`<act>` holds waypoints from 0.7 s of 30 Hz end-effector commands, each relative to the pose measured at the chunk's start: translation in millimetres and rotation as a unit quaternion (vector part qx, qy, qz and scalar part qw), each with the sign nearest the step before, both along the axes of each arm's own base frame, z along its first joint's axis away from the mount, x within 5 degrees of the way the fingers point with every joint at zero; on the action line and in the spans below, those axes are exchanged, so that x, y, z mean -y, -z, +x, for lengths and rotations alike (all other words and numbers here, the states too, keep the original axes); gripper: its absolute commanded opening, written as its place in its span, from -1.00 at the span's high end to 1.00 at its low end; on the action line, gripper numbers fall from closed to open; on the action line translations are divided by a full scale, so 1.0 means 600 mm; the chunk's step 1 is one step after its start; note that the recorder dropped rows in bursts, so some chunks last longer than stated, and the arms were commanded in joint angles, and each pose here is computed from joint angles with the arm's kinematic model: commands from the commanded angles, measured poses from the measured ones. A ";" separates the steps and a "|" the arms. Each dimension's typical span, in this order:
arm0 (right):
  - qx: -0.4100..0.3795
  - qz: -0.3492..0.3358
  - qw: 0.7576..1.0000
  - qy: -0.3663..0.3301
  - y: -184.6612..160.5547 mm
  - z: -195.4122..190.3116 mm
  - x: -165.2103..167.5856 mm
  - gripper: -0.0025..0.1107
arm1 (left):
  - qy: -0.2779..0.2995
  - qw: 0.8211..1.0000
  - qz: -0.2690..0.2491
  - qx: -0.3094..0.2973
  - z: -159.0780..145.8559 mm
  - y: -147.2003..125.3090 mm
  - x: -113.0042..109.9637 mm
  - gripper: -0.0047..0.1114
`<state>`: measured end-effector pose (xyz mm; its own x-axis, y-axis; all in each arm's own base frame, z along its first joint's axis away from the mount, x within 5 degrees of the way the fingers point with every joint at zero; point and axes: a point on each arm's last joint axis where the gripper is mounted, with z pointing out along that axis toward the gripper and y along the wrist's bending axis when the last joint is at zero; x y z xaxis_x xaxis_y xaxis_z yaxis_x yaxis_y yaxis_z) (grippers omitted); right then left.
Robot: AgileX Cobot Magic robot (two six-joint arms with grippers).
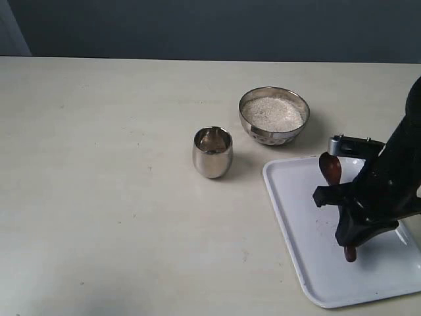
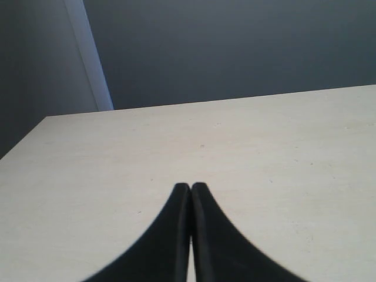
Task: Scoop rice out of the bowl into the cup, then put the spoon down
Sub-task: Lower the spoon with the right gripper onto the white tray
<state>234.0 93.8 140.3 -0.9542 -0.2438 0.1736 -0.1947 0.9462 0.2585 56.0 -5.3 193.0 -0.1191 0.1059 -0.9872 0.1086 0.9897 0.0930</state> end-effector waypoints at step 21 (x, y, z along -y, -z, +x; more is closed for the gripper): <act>-0.025 -0.004 1.000 -0.003 0.027 0.003 0.001 0.97 | 0.000 1.000 -0.001 0.007 -0.001 -0.003 0.000 0.91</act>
